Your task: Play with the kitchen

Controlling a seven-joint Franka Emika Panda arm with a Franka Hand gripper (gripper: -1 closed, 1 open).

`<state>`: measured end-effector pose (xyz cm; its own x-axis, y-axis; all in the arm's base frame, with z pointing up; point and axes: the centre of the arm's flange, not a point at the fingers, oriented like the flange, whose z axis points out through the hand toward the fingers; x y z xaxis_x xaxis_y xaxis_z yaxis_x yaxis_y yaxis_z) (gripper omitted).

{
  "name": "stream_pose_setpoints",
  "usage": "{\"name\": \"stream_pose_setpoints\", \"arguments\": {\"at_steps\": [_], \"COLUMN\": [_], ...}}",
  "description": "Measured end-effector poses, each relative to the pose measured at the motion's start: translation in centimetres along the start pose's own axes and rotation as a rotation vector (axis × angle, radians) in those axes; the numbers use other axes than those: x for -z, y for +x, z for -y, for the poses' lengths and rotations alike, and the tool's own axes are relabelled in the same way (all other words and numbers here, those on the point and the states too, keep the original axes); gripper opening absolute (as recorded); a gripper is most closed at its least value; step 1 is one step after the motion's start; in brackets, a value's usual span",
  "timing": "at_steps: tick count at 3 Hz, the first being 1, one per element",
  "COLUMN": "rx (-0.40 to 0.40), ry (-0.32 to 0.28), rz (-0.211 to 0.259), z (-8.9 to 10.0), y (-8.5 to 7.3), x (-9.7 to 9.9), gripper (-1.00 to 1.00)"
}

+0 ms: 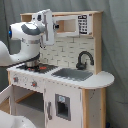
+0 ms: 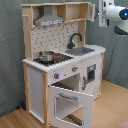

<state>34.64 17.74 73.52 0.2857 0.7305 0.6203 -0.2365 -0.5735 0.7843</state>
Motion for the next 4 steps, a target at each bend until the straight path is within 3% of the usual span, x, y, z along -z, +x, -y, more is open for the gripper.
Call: {"name": "stream_pose_setpoints", "arguments": {"at_steps": [4], "rx": [0.006], "ry": [0.092], "rz": [-0.067], "z": [4.7], "y": [7.1], "x": [-3.6], "gripper": [-1.0]}}
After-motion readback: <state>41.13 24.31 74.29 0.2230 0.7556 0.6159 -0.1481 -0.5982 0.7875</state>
